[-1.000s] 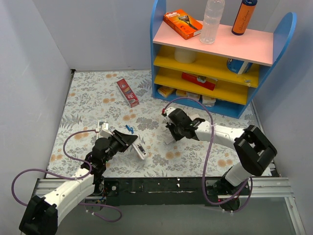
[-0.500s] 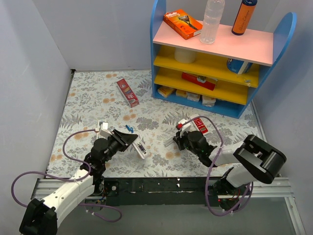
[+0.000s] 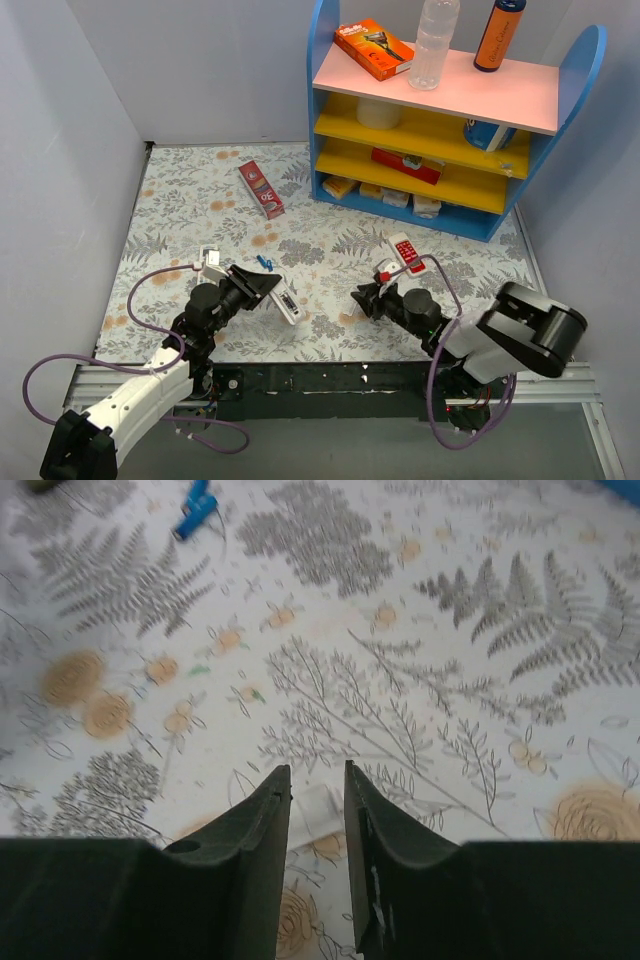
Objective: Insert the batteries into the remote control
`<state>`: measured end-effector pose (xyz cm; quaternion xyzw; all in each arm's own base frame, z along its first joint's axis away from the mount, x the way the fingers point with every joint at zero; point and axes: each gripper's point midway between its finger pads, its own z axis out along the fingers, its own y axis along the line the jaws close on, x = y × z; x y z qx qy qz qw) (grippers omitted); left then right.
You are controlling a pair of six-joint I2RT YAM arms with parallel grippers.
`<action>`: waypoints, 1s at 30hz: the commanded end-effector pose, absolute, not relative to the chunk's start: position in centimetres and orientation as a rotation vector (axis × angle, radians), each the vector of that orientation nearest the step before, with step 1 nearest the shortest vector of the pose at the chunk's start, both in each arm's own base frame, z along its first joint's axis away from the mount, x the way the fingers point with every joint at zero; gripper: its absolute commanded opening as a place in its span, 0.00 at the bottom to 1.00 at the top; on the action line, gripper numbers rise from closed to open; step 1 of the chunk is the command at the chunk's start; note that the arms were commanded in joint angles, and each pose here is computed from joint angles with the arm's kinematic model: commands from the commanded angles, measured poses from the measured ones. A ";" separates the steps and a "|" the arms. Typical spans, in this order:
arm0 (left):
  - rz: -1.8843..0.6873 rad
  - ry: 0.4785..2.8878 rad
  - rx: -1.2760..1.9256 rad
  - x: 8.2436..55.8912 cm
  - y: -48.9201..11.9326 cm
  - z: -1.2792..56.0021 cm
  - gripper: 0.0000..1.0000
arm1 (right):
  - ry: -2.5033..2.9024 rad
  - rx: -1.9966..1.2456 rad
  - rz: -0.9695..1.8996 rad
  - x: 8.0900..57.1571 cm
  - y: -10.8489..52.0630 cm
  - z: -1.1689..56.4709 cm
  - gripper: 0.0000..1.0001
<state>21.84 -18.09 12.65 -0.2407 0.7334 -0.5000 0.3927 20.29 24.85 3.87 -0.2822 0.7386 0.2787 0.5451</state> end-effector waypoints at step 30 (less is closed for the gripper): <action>-1.303 1.995 -0.473 22.3 -20.9 11.5 0.00 | 2.450 -1.089 0.294 21.1 25.4 3.5 0.41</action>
